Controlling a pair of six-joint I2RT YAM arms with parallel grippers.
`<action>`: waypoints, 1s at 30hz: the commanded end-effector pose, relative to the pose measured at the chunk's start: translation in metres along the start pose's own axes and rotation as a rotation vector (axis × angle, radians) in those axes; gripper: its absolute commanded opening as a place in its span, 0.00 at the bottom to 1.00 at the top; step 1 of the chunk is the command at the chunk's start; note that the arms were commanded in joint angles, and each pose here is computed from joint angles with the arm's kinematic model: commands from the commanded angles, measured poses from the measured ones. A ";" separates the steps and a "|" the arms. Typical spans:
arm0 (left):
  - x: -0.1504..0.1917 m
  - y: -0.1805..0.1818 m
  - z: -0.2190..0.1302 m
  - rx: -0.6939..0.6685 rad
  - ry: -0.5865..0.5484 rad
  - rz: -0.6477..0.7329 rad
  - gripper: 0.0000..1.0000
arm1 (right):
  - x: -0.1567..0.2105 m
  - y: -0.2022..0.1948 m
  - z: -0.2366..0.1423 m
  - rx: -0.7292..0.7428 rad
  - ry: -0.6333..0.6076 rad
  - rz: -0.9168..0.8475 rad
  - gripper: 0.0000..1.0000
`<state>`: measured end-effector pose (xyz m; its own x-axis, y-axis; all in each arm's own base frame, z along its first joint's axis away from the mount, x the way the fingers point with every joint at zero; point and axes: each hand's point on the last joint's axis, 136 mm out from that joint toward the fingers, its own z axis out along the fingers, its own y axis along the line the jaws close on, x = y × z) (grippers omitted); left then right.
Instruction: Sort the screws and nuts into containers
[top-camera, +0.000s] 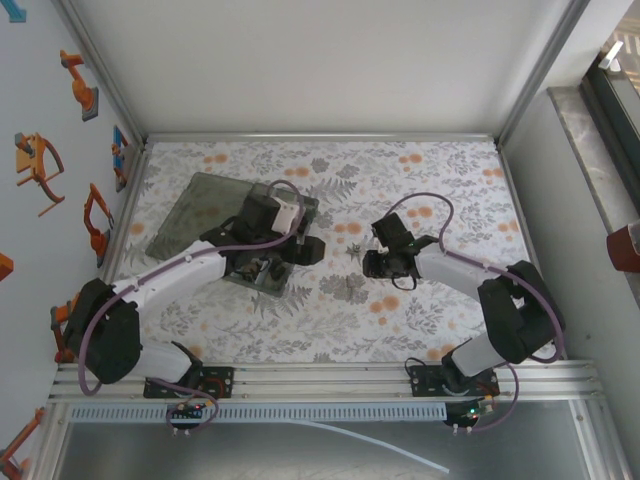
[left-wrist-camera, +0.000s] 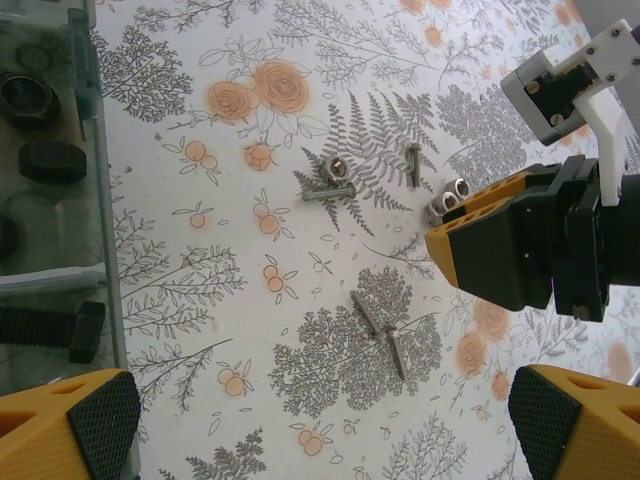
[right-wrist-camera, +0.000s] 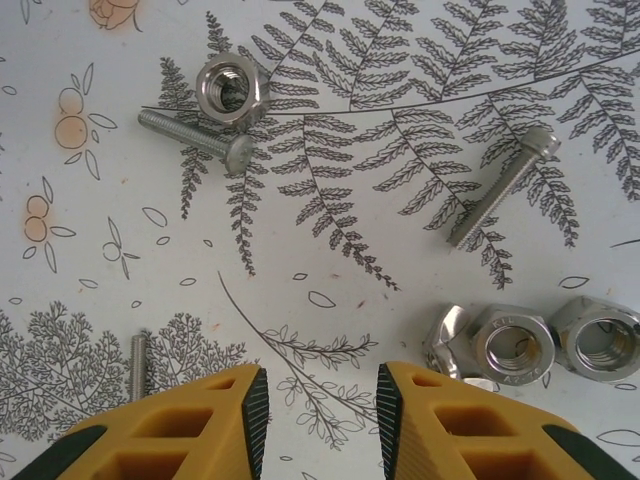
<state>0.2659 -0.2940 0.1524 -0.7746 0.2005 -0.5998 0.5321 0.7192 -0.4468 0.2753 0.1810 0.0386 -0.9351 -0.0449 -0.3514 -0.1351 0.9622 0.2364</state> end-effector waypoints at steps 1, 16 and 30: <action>-0.008 -0.011 -0.001 0.036 -0.022 0.027 0.97 | 0.003 -0.013 -0.003 0.049 -0.010 0.023 0.33; -0.009 -0.014 -0.002 0.049 -0.026 0.023 0.97 | 0.002 -0.023 0.001 0.089 0.000 0.025 0.33; -0.009 -0.016 0.000 0.060 -0.020 0.019 0.97 | 0.004 -0.027 0.009 0.110 0.018 0.024 0.33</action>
<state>0.2641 -0.2996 0.1562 -0.7674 0.2016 -0.6086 0.5481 0.6989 -0.4596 0.2759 0.1637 0.0259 -0.9430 -0.0304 -0.3314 -0.0924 0.9806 0.1730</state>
